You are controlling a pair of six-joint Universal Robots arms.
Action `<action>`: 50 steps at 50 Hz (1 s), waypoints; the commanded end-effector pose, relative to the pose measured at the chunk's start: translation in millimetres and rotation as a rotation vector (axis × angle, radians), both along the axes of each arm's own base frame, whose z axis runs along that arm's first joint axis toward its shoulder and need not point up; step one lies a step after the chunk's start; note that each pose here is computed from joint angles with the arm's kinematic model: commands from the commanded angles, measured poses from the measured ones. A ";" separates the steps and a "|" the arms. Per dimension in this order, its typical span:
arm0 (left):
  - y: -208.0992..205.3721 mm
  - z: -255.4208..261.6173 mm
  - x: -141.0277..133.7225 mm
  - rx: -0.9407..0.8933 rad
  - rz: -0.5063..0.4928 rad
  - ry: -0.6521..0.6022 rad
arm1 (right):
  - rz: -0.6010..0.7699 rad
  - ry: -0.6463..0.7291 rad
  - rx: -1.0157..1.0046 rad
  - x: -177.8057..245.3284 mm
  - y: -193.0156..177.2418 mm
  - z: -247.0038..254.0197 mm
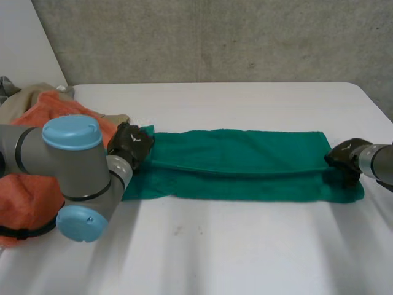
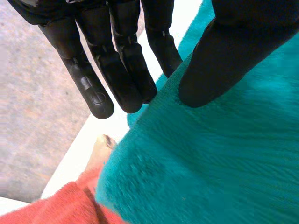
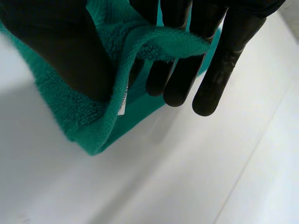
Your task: Fold the laundry.
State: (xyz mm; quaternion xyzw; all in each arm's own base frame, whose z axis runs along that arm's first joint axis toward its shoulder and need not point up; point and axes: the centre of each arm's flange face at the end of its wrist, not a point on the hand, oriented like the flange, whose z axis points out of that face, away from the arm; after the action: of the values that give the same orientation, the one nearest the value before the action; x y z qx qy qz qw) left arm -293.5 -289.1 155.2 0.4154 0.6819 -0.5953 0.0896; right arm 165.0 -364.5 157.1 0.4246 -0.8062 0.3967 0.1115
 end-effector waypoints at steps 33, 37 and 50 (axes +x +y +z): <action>-71.5 85.6 -14.8 -0.676 0.027 0.256 | 0.099 -0.325 -0.833 35.5 -70.6 81.0; -66.5 31.6 -14.6 -0.520 0.019 0.177 | 0.100 -0.309 -0.672 36.1 -61.2 40.2; 3.0 -35.6 12.0 -0.028 -0.007 -0.067 | 0.112 -0.124 -0.186 22.3 11.2 15.9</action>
State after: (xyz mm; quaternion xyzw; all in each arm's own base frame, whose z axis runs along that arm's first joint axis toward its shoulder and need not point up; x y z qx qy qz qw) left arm -300.3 -326.8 132.4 0.3847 0.6026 -0.6879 0.1257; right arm 195.6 -400.9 163.2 0.3833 -0.6909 0.6063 0.0908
